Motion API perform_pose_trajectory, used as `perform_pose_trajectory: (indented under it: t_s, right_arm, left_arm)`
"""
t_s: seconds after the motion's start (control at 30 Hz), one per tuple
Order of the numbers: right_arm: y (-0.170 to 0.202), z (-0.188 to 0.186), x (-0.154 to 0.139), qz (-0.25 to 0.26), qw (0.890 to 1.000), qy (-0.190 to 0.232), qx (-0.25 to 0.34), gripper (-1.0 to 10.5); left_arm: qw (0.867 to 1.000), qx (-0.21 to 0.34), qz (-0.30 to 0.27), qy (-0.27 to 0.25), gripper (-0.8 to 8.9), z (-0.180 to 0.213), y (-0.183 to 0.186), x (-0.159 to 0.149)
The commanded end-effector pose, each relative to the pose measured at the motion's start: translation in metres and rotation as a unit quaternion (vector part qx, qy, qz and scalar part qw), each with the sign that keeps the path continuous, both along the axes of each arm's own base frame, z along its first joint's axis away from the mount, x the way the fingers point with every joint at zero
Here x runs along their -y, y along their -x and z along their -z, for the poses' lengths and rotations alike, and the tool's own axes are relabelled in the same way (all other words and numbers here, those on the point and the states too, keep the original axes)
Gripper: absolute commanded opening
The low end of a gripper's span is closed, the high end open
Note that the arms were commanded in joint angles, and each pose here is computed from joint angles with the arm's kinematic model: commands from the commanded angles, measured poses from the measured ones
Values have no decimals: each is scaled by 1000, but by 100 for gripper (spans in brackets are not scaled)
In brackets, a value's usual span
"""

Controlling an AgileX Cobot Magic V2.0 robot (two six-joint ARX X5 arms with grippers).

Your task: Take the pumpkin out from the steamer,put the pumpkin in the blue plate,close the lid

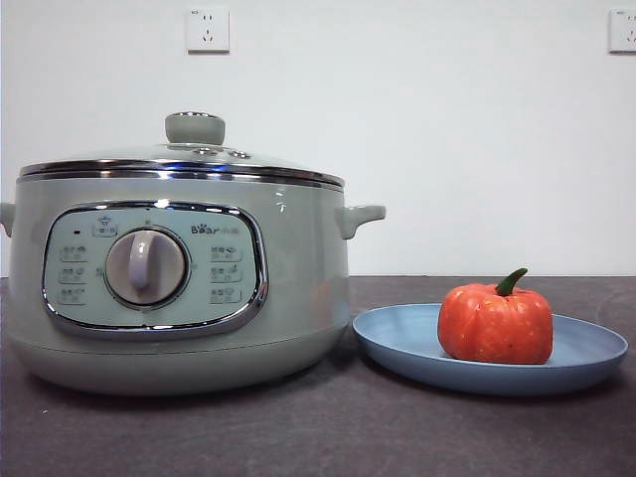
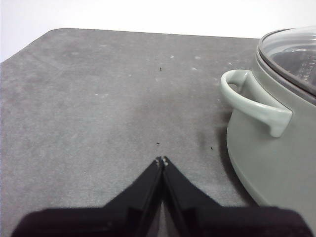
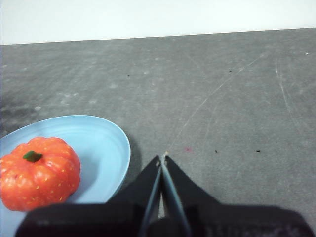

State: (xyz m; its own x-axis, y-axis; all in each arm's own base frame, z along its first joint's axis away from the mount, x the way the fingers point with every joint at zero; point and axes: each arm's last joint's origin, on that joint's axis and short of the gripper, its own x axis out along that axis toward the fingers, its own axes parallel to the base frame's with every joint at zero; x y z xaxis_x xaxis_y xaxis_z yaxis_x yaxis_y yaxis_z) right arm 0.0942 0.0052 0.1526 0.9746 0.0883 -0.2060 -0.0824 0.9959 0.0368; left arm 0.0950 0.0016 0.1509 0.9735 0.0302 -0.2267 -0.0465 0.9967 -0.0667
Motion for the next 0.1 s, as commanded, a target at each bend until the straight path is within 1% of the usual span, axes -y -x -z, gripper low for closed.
perform_pose_trajectory:
  t_s: [0.03,0.1]
  right_arm:
    - [0,3,0,2,1000,-3,-8,1]
    - [0,3,0,2,1000,-3,-8,1]
  left_arm:
    - [1000,-6,-4,4,-3,5,0,0]
    - [1000,-6,-4,4,-3,5,0,0]
